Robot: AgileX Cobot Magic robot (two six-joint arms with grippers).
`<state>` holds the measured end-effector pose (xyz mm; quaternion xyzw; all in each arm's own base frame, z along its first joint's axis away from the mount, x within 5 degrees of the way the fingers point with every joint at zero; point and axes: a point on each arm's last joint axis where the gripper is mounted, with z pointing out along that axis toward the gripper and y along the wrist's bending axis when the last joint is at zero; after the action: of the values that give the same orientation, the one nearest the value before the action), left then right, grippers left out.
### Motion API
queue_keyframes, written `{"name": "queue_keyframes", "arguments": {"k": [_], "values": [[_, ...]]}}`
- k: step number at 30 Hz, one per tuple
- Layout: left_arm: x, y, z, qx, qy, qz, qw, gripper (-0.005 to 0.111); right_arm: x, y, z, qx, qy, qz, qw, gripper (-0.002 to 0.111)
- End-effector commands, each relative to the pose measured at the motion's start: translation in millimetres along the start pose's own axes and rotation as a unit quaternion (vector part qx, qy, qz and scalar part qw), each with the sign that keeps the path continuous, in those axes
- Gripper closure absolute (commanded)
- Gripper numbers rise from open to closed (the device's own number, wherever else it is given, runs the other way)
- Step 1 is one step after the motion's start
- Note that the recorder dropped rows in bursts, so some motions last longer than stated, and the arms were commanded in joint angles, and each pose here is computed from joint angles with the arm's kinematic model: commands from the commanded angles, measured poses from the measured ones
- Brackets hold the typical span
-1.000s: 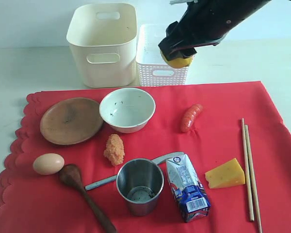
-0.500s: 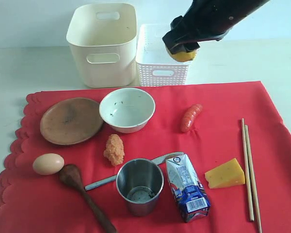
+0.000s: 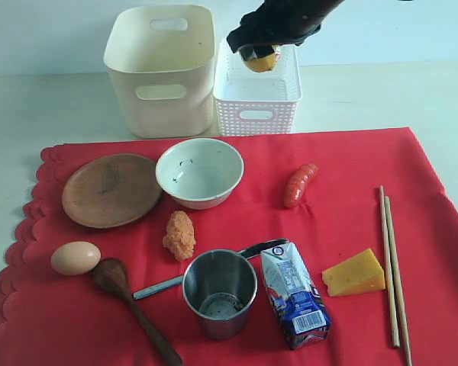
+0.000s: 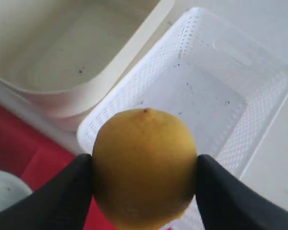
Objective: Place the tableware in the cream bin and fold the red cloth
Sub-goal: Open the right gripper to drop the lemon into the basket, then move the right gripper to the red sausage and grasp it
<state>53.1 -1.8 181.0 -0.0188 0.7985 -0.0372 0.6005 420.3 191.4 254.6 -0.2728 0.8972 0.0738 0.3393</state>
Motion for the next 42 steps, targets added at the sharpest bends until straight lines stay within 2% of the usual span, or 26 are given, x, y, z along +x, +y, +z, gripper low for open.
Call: {"name": "queue_keyframes", "arguments": {"k": [1,11,18,22,24,27,29,30,31,42], "values": [[0,0.3,0,-0.002,-0.006,0.001,1.000,0.107,-14,-8,24,0.011,-0.020,-0.002,1.000,0.108],[0,0.3,0,-0.002,-0.006,0.001,1.000,0.107,-7,-32,71,0.021,-0.006,0.043,0.999,0.108],[0,0.3,0,-0.002,-0.006,0.001,1.000,0.107,8,-35,99,0.022,0.011,0.044,0.999,0.107],[0,0.3,0,-0.002,-0.006,0.001,1.000,0.107,14,-35,110,0.021,0.017,0.046,0.999,0.095],[0,0.3,0,-0.002,-0.006,0.001,1.000,0.107,14,-35,110,0.022,0.014,0.046,0.999,0.083],[0,0.3,0,-0.002,-0.006,0.001,1.000,0.107,14,-35,110,0.022,0.012,0.044,0.999,0.057],[0,0.3,0,-0.002,-0.006,0.001,1.000,0.107,13,-35,108,0.022,0.013,0.044,0.999,0.044],[0,0.3,0,-0.002,-0.006,0.001,1.000,0.107,12,-35,107,0.022,0.013,0.044,0.999,0.041],[0,0.3,0,-0.002,-0.006,0.001,1.000,0.107,9,-35,101,0.021,0.012,0.043,0.999,0.039],[0,0.3,0,-0.002,-0.006,0.001,1.000,0.107,-15,-30,16,0.005,0.059,0.038,0.998,0.039]]}}
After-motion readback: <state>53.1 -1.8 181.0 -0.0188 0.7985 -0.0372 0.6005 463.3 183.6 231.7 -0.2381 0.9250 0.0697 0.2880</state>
